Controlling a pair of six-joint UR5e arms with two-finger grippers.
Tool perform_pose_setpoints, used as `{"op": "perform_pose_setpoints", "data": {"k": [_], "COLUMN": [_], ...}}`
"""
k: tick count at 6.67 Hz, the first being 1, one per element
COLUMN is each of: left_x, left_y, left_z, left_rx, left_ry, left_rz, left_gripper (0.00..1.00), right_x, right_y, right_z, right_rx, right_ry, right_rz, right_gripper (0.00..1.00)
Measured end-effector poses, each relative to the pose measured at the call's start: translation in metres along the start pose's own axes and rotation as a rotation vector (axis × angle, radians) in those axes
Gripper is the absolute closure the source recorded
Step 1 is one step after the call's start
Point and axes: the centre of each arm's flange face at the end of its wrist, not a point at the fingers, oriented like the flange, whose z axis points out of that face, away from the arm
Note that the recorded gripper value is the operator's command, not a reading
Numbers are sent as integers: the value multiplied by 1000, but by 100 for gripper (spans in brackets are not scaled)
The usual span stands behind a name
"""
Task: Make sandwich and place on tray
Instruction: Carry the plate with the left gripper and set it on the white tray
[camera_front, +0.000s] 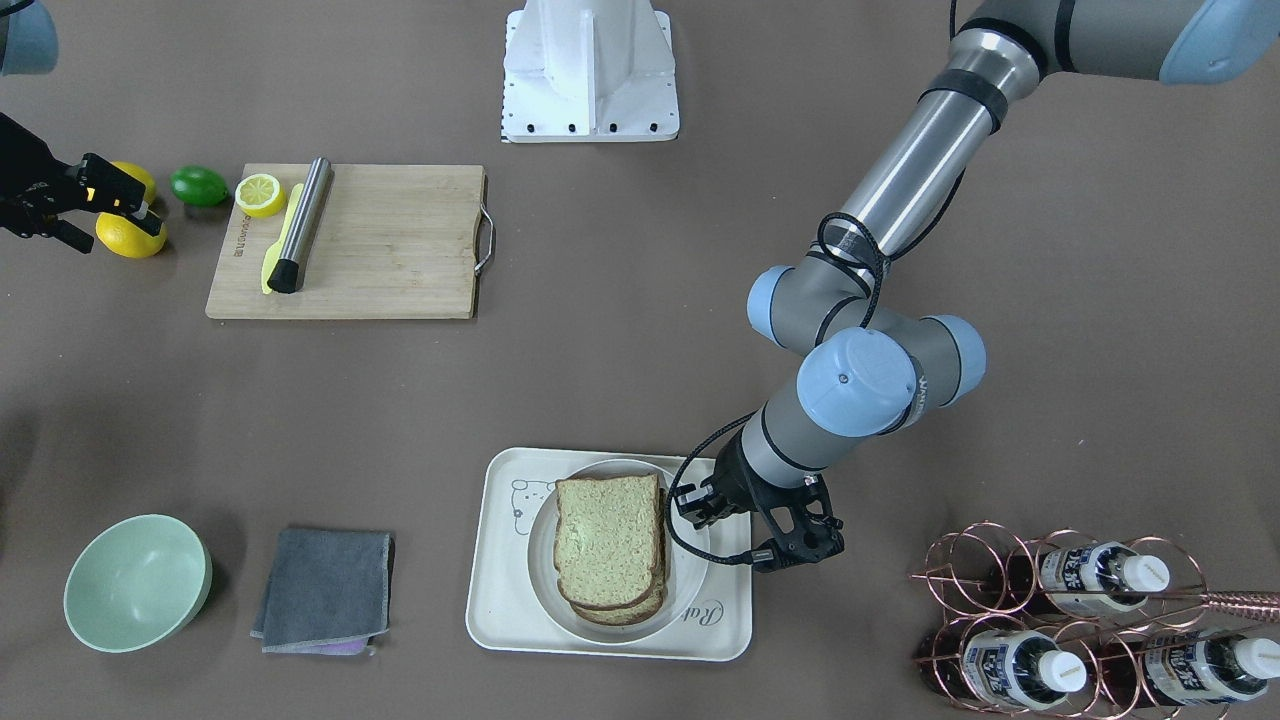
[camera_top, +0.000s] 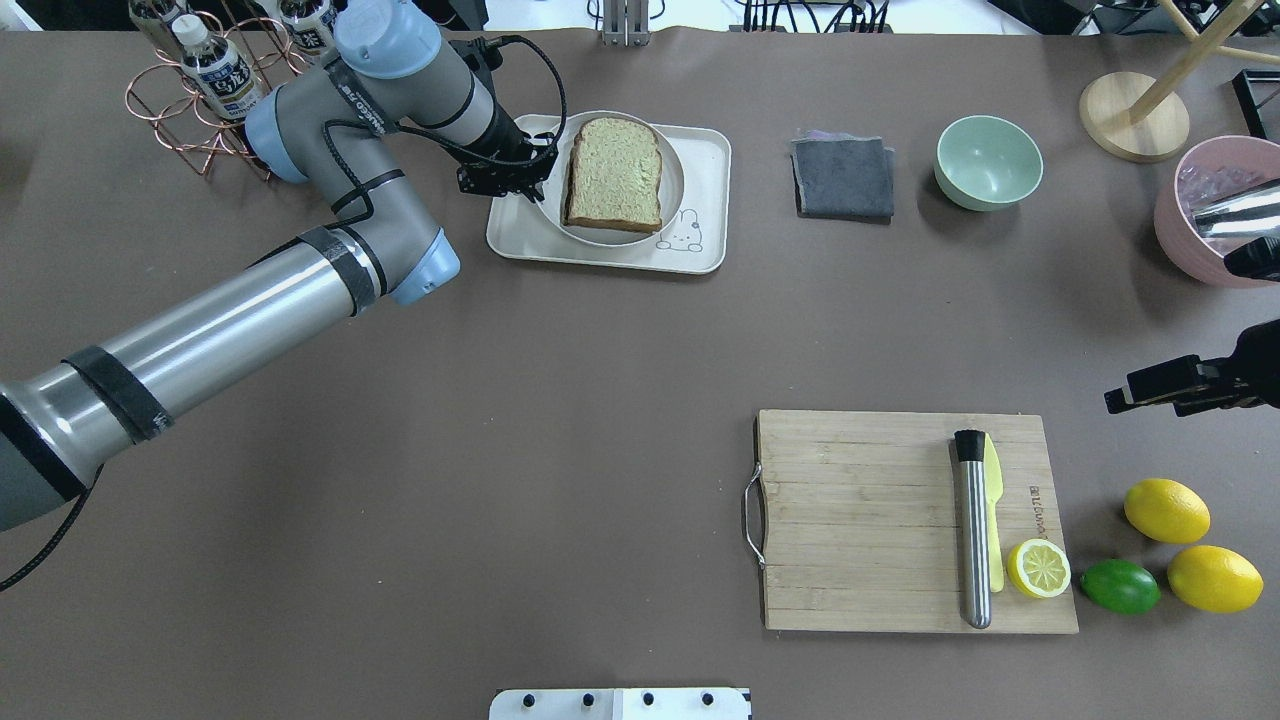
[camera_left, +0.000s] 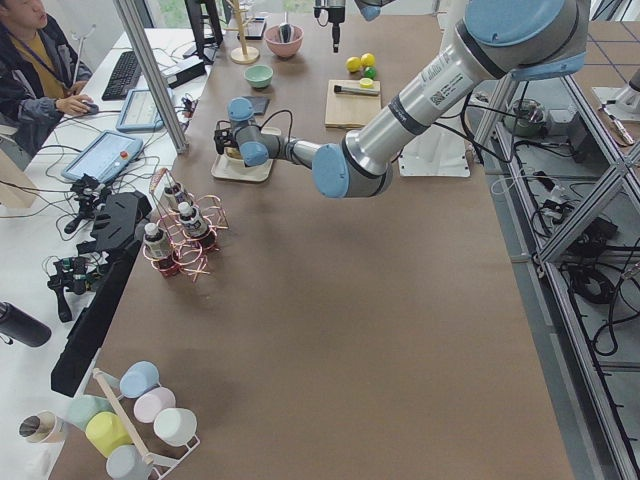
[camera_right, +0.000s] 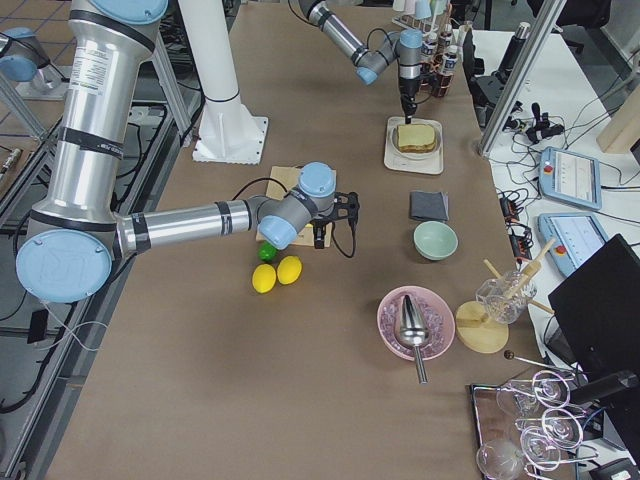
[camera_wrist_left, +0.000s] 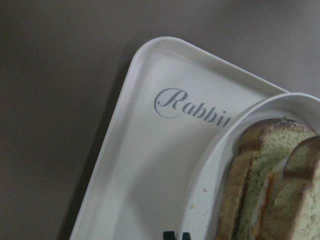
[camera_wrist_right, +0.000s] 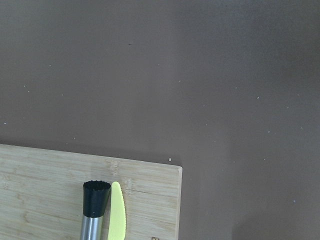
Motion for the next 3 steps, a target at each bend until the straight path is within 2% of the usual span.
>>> {"op": "perform_pose_setpoints", "data": {"k": [1, 2, 3], "left_x": [1, 2, 4], "left_y": [0, 1, 1], "left_z": [1, 1, 0], "left_rx": [1, 3, 8], "left_ry": [1, 4, 8], "left_rz": [5, 9, 13], "left_gripper": [35, 21, 17], "right_x": [0, 0, -1], "right_y": [0, 0, -1], "right_z": [0, 0, 0], "right_rx": [0, 0, 2], "right_ry": [0, 1, 0], "right_rz": [0, -1, -2], "right_gripper": [0, 0, 0]}}
